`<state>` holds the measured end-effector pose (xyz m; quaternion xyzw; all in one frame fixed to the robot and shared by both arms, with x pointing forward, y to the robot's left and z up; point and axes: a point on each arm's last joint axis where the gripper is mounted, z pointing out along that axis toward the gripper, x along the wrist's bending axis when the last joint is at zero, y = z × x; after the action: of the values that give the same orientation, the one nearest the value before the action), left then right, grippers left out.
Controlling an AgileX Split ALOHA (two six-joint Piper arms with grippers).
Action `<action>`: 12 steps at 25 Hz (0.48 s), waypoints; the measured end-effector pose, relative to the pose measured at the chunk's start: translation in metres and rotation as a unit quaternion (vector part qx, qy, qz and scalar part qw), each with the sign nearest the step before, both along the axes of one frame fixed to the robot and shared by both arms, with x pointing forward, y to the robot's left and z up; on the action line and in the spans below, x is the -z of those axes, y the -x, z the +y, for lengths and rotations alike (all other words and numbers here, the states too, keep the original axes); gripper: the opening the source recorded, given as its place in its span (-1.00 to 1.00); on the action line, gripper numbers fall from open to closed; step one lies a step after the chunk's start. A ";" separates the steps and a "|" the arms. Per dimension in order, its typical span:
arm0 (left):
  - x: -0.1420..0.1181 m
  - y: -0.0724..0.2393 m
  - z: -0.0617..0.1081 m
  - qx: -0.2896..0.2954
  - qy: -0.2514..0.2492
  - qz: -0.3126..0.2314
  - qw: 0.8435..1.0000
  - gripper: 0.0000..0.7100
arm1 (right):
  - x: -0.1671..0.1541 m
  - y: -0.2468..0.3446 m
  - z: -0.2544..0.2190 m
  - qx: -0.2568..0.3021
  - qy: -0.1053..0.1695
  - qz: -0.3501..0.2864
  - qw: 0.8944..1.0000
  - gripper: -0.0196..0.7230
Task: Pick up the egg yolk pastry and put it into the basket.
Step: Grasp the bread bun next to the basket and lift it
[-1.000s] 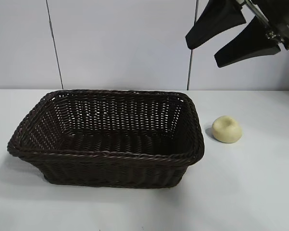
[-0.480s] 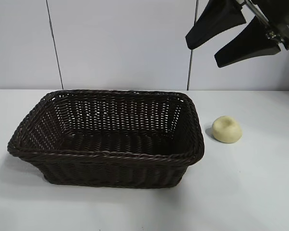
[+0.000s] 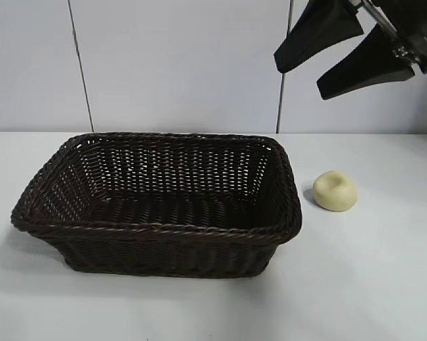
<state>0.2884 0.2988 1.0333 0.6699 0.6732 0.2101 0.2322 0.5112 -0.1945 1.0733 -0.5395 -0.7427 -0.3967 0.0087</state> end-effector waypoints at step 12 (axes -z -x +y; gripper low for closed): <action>-0.009 0.052 -0.001 0.000 -0.002 -0.182 0.983 0.52 | 0.000 0.000 0.000 0.001 0.000 -0.001 1.000 0.34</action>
<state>0.2361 0.2982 1.0419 0.6210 0.6192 0.3298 0.3495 0.5115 -0.1946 1.0734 -0.5398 -0.7421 -0.3973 0.0075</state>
